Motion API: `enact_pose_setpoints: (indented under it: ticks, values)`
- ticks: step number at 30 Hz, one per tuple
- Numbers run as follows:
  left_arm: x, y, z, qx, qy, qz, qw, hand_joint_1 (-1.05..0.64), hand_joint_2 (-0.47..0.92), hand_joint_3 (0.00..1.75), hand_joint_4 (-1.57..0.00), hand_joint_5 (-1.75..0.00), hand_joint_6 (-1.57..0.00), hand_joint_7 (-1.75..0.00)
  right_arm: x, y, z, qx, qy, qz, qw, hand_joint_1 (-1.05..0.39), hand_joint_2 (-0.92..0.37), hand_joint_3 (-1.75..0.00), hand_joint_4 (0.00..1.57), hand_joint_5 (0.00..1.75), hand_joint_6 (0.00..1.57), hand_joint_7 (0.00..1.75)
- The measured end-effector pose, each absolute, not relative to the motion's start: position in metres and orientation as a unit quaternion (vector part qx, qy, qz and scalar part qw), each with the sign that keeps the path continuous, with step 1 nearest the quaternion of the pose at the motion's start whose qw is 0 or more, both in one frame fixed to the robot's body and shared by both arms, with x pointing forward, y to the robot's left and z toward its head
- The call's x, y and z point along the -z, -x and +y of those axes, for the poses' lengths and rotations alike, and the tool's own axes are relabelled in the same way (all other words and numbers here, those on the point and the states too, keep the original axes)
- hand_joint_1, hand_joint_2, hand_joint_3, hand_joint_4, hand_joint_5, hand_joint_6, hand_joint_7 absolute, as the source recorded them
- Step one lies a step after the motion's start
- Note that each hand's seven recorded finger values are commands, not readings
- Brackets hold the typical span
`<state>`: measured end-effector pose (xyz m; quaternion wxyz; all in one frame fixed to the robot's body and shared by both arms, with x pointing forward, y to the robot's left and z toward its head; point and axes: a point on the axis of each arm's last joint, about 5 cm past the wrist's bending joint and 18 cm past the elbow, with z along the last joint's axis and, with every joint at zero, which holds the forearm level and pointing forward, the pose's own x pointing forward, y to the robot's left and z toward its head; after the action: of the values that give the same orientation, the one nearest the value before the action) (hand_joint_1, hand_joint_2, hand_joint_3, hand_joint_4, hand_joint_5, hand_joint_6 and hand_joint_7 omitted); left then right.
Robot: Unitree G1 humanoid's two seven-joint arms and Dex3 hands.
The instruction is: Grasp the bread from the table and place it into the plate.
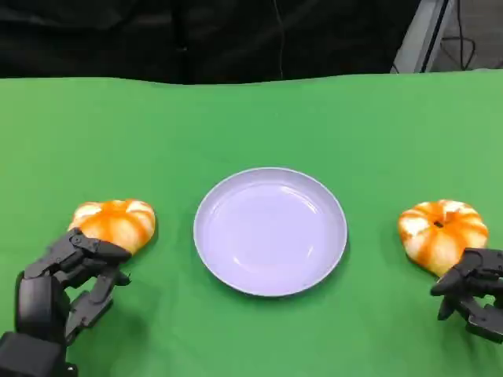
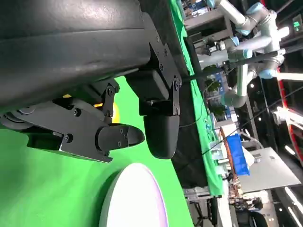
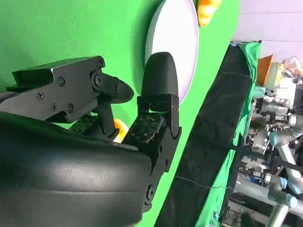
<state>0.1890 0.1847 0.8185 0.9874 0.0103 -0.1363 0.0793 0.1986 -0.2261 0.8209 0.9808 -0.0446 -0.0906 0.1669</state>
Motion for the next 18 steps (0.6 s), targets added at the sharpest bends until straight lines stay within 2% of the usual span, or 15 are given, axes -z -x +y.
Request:
enact_pose_setpoints:
  ticks: [12, 16, 18]
  values:
    - [-0.8195, -0.1896, 0.1845, -0.078, -0.012, -0.14, 0.987, -0.04, 0.92, 0.46, -0.79, -1.41, -0.82, -1.13, -0.8209, -0.1987, -0.226, -0.165, 0.045, -0.09, 0.981, 0.11, -0.8, -0.7, 0.88, 1.4, 0.95, 0.97]
    - [-0.8195, -0.1896, 0.1846, -0.066, -0.012, -0.14, 0.988, -0.04, 0.92, 0.46, -0.81, -1.26, -0.85, -0.96, -0.8209, -0.1987, -0.226, -0.166, 0.045, -0.09, 0.981, 0.1, -0.8, -0.7, 0.88, 1.4, 0.94, 0.97]
    - [-0.8195, -0.1896, 0.1845, -0.059, -0.012, -0.14, 0.988, -0.05, 0.92, 0.42, -0.8, -1.11, -0.89, -0.77, -0.8209, -0.1987, -0.226, -0.166, 0.045, -0.09, 0.981, 0.1, -0.81, -0.7, 0.88, 1.4, 0.94, 0.98]
